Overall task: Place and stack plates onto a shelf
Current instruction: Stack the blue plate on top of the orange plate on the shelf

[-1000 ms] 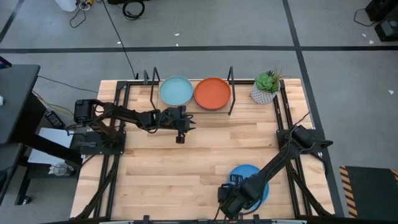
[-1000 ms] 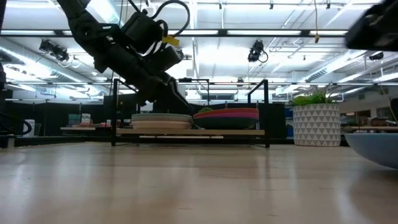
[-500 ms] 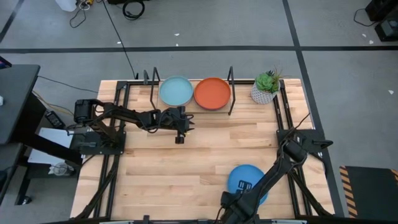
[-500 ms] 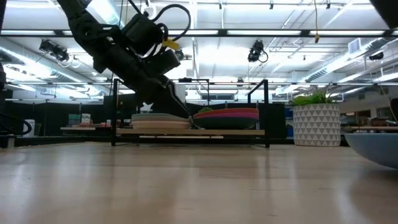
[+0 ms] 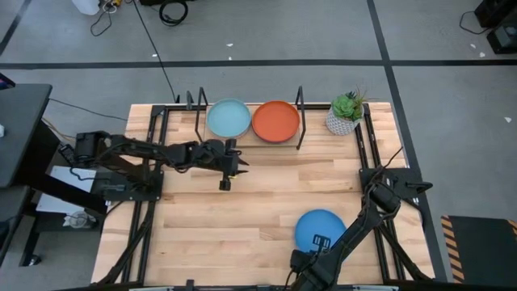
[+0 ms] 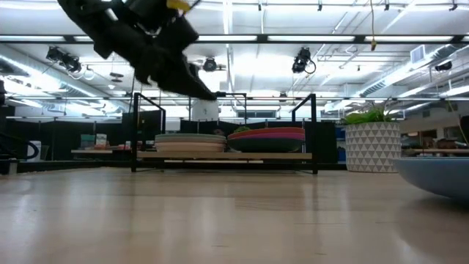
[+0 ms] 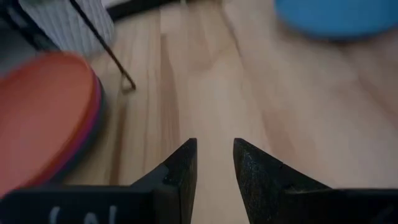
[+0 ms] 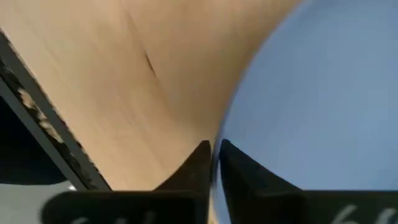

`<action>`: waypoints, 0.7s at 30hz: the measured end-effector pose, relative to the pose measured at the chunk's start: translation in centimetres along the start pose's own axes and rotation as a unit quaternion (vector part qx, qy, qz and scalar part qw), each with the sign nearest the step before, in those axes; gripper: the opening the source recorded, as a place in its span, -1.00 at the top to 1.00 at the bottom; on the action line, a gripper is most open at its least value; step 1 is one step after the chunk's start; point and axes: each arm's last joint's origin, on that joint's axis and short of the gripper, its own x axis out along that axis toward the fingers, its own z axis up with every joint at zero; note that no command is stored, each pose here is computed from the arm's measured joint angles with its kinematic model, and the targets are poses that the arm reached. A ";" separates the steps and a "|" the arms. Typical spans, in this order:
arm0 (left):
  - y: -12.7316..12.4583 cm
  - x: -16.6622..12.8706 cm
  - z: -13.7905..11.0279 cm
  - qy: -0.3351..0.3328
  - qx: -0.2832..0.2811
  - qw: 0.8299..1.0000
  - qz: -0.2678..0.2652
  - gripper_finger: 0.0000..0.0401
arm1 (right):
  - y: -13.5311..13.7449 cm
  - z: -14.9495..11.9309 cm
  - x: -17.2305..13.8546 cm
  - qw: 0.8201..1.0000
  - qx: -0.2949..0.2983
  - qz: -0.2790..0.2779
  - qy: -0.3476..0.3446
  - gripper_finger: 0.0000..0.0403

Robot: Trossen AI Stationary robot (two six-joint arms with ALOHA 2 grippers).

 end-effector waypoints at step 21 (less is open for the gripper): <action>-2.3 -3.7 -2.6 -0.092 -0.053 0.991 -0.084 0.45 | -7.2 5.4 -6.4 0.931 -0.315 -0.151 -0.110 0.92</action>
